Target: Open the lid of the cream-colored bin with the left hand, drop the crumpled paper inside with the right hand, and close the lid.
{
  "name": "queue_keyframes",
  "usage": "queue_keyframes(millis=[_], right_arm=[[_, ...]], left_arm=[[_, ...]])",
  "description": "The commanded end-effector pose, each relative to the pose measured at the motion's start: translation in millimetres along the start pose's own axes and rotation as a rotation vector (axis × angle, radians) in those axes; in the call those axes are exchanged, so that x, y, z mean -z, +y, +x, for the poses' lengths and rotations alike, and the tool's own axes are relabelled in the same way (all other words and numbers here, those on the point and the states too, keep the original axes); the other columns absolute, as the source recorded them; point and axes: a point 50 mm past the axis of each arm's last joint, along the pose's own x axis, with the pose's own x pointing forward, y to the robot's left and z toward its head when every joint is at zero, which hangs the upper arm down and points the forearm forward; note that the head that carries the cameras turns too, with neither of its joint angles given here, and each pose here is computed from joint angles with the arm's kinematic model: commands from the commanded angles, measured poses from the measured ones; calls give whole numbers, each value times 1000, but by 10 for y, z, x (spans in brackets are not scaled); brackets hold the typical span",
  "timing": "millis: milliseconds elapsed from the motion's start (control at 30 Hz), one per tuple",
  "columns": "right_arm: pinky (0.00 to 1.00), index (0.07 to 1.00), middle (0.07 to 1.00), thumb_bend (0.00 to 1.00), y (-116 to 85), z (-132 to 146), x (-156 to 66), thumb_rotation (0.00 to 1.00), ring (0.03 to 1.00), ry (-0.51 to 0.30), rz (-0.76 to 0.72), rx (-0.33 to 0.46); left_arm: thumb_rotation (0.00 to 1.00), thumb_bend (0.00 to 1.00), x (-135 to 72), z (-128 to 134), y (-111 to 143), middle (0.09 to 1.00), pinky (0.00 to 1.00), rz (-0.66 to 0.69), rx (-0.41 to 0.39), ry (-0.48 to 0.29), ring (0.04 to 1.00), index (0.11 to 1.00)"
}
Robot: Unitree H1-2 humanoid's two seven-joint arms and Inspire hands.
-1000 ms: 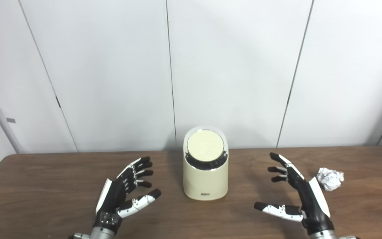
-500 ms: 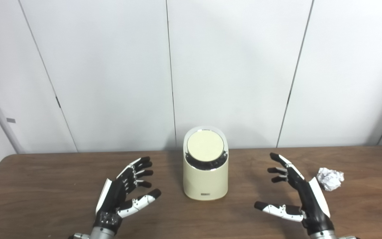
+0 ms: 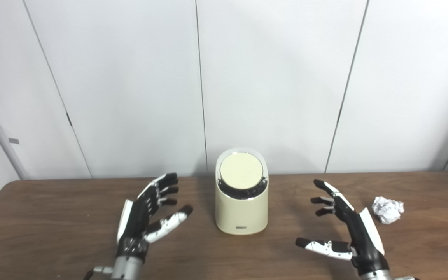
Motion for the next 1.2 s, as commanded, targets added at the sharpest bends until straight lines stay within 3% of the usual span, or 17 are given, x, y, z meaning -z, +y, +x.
queue_keyframes(millis=[0, 133, 333, 733, 900, 1167], right_arm=[[594, 856, 878, 803, -37, 150, -134, 214, 739, -75, 12, 34], [599, 856, 877, 803, -31, 153, -128, 200, 737, -74, 12, 36], [589, 853, 874, 799, -36, 149, -120, 174, 725, -78, 6, 40], [574, 850, 866, 797, -2, 153, -152, 195, 719, -77, 0, 43], [579, 852, 870, 794, 20, 155, -167, 170, 718, -77, 2, 50], [573, 854, 871, 789, 45, 146, -192, 158, 719, -77, -4, 54]], left_arm=[[302, 744, -302, 237, 19, 813, 686, 18, -7, -113, 772, 843], [310, 758, -393, 386, -32, 817, 681, 33, -9, -125, 779, 842], [279, 779, -492, 620, -148, 808, 752, 79, -27, -124, 777, 839], [230, 829, -563, 924, -366, 850, 689, 161, -28, -130, 843, 825], [222, 853, -552, 989, -409, 883, 766, 163, 10, -141, 888, 849], [230, 905, -524, 1055, -513, 903, 806, 197, 23, -147, 912, 860]])
